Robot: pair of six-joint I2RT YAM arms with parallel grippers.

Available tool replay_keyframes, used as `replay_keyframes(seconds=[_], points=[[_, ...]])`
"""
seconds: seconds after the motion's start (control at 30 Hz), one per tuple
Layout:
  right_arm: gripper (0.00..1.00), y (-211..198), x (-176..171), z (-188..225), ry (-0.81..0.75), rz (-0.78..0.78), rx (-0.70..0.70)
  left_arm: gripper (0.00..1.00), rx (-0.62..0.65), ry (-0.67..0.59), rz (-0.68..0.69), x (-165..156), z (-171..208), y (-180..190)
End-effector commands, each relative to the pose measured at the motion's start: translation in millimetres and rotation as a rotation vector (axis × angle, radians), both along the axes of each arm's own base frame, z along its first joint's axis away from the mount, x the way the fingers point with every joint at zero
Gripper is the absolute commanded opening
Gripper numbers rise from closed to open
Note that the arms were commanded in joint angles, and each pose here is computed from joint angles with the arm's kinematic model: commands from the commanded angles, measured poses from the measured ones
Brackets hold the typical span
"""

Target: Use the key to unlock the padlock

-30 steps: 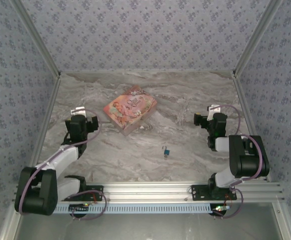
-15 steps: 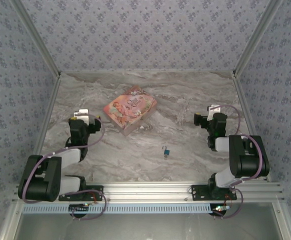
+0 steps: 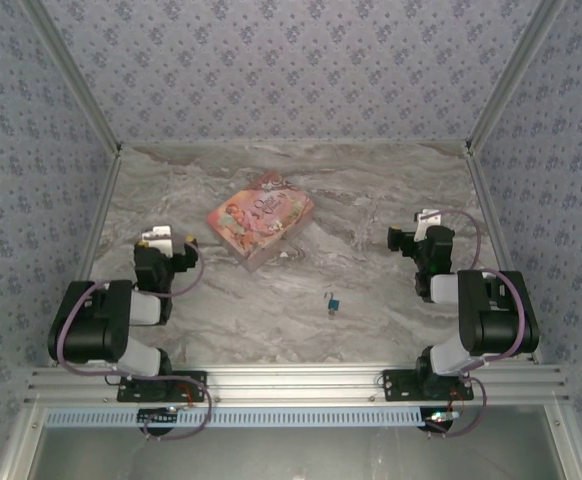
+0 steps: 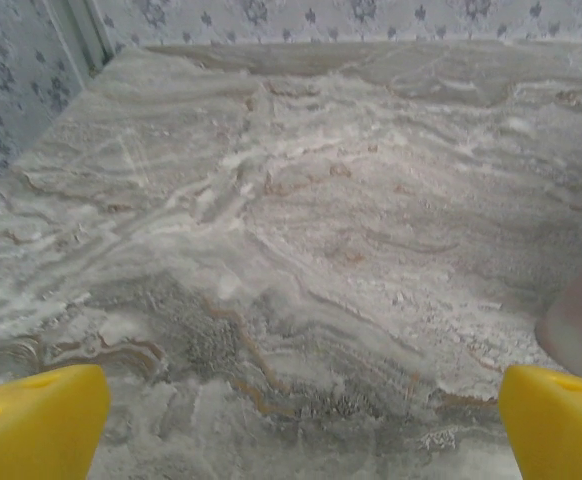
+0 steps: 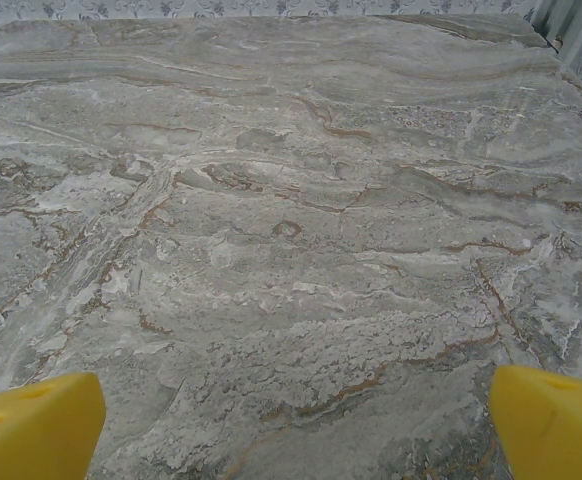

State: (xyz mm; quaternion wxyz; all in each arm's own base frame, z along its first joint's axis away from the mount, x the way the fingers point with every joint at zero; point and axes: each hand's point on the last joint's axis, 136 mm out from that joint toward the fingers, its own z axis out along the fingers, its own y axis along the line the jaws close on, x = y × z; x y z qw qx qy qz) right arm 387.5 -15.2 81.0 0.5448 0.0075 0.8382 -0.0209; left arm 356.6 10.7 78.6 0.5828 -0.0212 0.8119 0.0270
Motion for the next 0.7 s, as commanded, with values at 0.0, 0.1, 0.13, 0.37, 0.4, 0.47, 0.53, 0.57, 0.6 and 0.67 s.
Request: replay_keyframes(seconds=[0.0,0.1,0.13,0.37,0.4,0.47,0.53,0.57,0.6,0.67], points=[[1.00,-2.3,4.0,2.6,-0.006,-0.012,-0.010,0.99,-0.016,-0.100,-0.023,11.2,23.4,-2.9],[1.00,-1.8,3.6,2.1,-0.004,-0.010,-0.009,0.99,-0.019,-0.045,-0.011,21.0,18.9,-1.0],[1.00,-2.0,4.0,2.8,-0.006,-0.010,-0.009,1.00,-0.019,-0.009,0.001,29.0,15.6,1.0],[1.00,-1.7,3.9,2.4,-0.005,-0.009,-0.009,0.99,-0.038,0.067,0.022,40.2,9.9,7.6],[1.00,-1.4,3.5,1.9,-0.004,-0.008,-0.009,0.99,-0.035,0.064,0.021,40.7,10.4,7.5],[1.00,-1.6,3.9,2.4,-0.005,-0.009,-0.010,1.00,-0.033,0.068,0.021,40.5,9.6,6.9],[1.00,-2.0,3.6,2.3,-0.005,-0.011,-0.009,1.00,-0.032,0.067,0.021,40.3,9.8,7.0],[1.00,-1.9,3.8,2.2,-0.004,-0.010,-0.008,0.99,-0.031,0.064,0.022,40.4,10.0,7.0],[1.00,-1.5,3.5,2.0,-0.004,-0.008,-0.008,0.99,-0.032,0.066,0.021,40.7,10.0,6.9],[1.00,-1.7,3.5,2.1,-0.004,-0.009,-0.009,0.99,-0.031,0.065,0.021,40.5,10.0,6.9]])
